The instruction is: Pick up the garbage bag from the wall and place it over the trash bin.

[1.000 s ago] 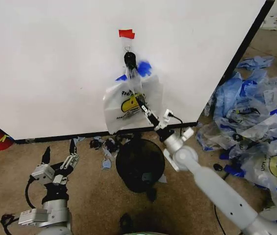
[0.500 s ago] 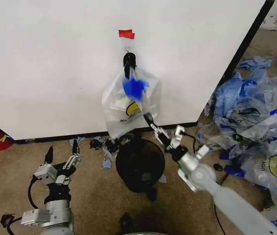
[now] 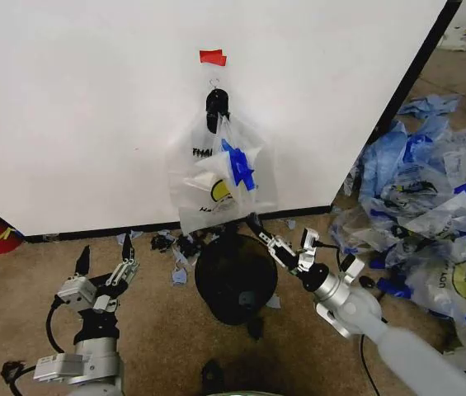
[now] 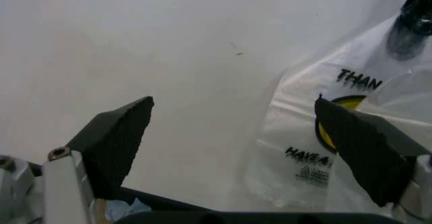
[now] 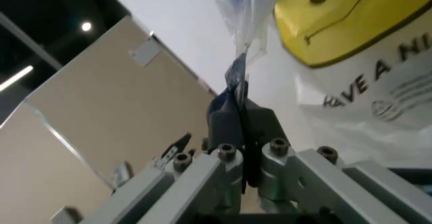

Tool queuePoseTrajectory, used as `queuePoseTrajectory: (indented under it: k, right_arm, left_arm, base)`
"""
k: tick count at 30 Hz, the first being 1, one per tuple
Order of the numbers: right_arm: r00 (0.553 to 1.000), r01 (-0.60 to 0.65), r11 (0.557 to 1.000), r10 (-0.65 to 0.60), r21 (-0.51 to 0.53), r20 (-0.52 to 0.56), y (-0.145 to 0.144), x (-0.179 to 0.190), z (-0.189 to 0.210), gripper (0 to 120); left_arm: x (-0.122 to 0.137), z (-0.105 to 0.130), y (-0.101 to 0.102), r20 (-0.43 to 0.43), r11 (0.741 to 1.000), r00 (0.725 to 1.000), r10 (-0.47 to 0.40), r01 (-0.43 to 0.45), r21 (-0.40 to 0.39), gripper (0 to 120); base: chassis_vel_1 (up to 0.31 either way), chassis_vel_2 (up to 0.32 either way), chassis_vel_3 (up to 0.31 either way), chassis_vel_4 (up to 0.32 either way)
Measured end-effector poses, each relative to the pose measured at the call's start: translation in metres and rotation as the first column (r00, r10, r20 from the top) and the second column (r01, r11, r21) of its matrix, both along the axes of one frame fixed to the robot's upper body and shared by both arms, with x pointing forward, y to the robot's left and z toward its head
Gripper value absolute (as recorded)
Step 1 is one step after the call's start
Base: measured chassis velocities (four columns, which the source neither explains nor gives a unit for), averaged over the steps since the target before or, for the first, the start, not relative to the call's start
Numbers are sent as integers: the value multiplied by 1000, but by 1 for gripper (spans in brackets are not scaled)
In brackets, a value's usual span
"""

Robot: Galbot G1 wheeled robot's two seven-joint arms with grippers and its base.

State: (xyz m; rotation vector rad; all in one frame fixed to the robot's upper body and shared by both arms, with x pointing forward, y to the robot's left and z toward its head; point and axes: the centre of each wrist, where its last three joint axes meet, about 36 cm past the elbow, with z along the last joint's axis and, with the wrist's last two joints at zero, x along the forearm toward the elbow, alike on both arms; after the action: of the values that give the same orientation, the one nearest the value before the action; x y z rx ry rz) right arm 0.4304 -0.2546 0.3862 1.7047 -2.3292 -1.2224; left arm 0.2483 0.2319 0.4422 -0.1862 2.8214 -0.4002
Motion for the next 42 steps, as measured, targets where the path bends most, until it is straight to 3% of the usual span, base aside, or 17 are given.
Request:
queuePoseTrajectory:
  k: [6, 17, 42]
  right_arm:
    - [994, -106, 994, 107, -28, 26, -17, -1, -3, 0]
    - [978, -192, 979, 197, -69, 65, -40, -2, -4, 0]
    - [973, -189, 968, 207, -164, 104, -52, -1, -9, 0]
  left_arm:
    - [0, -3, -3, -4, 1000, 1000, -4, 4, -5, 94]
    - [-1, -3, -4, -3, 1000, 1000, -6, 6, -4, 94]
    - [-6, -1, -9, 0, 1000, 1000, -11, 11, -8, 94]
  base:
    - [0, 0, 0, 0]
    - [0, 0, 0, 0]
    - [0, 0, 0, 0]
